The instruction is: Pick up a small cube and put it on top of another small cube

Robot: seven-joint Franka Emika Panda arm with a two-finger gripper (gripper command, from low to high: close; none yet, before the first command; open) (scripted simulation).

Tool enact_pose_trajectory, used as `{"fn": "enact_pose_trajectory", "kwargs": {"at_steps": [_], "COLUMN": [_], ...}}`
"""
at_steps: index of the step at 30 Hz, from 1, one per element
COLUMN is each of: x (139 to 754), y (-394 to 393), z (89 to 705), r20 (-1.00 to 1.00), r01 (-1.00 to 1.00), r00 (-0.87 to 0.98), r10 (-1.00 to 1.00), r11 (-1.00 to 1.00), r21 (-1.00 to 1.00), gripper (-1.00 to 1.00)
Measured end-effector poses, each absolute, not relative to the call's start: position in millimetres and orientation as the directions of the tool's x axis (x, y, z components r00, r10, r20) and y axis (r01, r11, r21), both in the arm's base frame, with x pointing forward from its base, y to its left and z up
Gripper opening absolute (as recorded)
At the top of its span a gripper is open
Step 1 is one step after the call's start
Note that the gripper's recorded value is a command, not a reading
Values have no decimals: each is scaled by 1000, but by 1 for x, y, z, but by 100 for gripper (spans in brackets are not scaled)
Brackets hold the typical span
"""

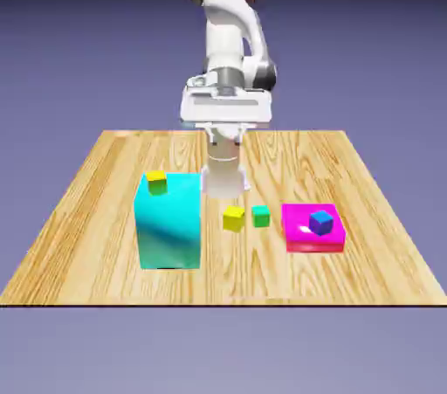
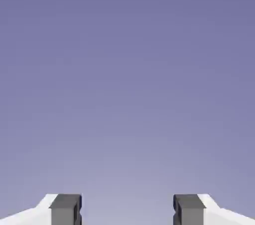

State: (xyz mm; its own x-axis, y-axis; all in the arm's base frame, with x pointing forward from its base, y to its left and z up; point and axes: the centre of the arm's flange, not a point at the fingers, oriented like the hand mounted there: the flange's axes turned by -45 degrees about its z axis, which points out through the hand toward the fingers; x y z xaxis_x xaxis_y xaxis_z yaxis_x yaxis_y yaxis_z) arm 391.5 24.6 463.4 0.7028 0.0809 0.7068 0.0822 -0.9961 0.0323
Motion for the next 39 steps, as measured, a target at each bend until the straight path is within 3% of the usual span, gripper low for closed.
{"fn": "enact_pose_trajectory", "kwargs": {"at_steps": [11,22,31,39], "x": [421,428,412,381], "y": [54,86,120,154], "z": [413,344,287,247], "r20": [551,172,-190,-416], "r01": [-306,-684,-869,-851], "r00": [696,450,72,-348], "r10": [-461,-876,-979,-840], "r11": [-884,-462,32,470], "r21": [-354,-564,-493,-236], "gripper": [0,0,0,0]}}
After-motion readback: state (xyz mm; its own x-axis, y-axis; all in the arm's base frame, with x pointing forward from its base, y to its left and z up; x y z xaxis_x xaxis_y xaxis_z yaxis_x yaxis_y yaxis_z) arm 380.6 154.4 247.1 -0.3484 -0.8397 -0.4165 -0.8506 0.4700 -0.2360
